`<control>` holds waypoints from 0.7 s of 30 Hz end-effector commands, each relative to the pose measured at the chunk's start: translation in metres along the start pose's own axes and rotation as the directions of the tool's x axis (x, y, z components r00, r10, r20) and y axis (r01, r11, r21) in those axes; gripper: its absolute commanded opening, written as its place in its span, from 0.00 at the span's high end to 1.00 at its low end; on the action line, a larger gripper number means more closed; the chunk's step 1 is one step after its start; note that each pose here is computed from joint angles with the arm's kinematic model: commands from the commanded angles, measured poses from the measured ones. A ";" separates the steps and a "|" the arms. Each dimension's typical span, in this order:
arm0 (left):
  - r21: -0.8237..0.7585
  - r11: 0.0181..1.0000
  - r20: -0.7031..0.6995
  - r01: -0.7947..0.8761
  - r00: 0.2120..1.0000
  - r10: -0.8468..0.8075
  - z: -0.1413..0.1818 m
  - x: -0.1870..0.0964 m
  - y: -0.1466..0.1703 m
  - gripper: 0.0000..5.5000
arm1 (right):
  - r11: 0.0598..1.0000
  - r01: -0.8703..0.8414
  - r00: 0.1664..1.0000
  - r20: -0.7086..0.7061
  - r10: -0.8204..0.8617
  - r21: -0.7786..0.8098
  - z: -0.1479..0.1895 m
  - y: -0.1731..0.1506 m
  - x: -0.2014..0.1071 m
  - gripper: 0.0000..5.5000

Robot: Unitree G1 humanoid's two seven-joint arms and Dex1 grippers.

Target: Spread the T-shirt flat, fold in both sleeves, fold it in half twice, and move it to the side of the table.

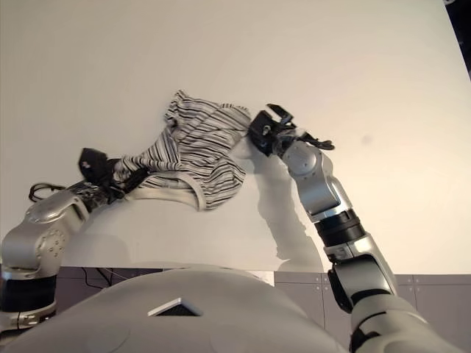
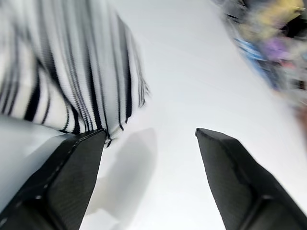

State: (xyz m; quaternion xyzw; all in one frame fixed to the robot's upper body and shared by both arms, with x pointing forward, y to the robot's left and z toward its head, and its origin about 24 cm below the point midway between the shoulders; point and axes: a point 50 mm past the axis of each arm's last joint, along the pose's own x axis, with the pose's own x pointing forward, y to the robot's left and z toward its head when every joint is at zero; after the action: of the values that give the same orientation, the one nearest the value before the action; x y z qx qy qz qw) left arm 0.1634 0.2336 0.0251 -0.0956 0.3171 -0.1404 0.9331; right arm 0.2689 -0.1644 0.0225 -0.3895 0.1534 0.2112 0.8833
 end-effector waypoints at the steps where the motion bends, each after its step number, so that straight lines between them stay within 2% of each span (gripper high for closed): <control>1: -0.278 0.952 -0.114 -0.132 0.988 0.103 -0.036 -0.007 0.014 0.34 | 0.991 0.131 0.983 -0.129 -0.130 -0.003 -0.023 -0.013 -0.011 0.37; 3: -0.430 0.884 -0.051 -0.184 0.982 0.180 -0.032 -0.004 0.021 0.34 | 0.981 0.186 0.982 -0.038 -0.184 0.057 -0.006 -0.026 -0.017 0.37; 4: -0.490 0.853 -0.015 -0.183 0.979 0.201 -0.027 -0.003 0.022 0.34 | 0.967 0.172 0.982 0.045 -0.183 0.189 0.013 -0.031 -0.023 0.37; 5: -0.469 0.873 0.028 -0.135 0.985 0.168 -0.019 -0.003 0.013 0.34 | 0.945 0.065 0.980 0.156 -0.120 0.321 0.035 -0.029 -0.032 0.37; 6: -0.407 0.912 0.071 -0.061 0.993 0.098 -0.009 -0.005 -0.003 0.34 | 0.926 -0.081 0.965 0.262 -0.019 0.368 0.052 -0.023 -0.044 0.37; 7: -0.313 0.950 0.101 0.022 0.995 0.011 -0.001 -0.007 -0.020 0.34 | 0.915 -0.204 0.940 0.330 0.083 0.349 0.061 -0.015 -0.055 0.37; 9: -0.054 0.984 0.095 0.169 0.982 -0.163 0.013 -0.008 -0.048 0.34 | 0.901 -0.364 0.905 0.318 0.282 0.236 0.053 0.003 -0.074 0.37; 11: 0.157 0.957 0.035 0.242 0.967 -0.251 0.016 -0.003 -0.062 0.34 | 0.880 -0.468 0.875 0.185 0.448 0.081 0.027 0.018 -0.082 0.37; 13: 0.287 0.919 -0.009 0.271 0.960 -0.280 0.015 0.004 -0.068 0.34 | 0.853 -0.518 0.852 0.043 0.521 -0.063 0.002 0.027 -0.078 0.37; 15: 0.362 0.890 -0.028 0.277 0.958 -0.286 0.016 0.016 -0.070 0.34 | 0.841 -0.520 0.852 -0.016 0.524 -0.152 -0.009 0.038 -0.062 0.37; 17: 0.394 0.880 -0.022 0.266 0.960 -0.281 0.023 0.026 -0.067 0.34 | 0.826 -0.537 0.836 0.024 0.548 -0.169 -0.001 0.048 -0.057 0.37; 21: 0.332 0.914 0.105 0.234 0.954 -0.282 0.051 0.030 -0.060 0.34 | 0.711 -0.653 0.717 0.091 0.691 -0.260 0.004 0.051 -0.079 0.37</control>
State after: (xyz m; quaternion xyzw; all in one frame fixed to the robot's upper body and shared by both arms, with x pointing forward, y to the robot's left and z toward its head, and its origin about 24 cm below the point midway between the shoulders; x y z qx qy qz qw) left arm 0.1960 0.1670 0.0551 0.0275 0.2254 -0.3215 0.9193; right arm 0.1970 -0.1396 0.0423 -0.3812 0.1300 0.5088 0.7609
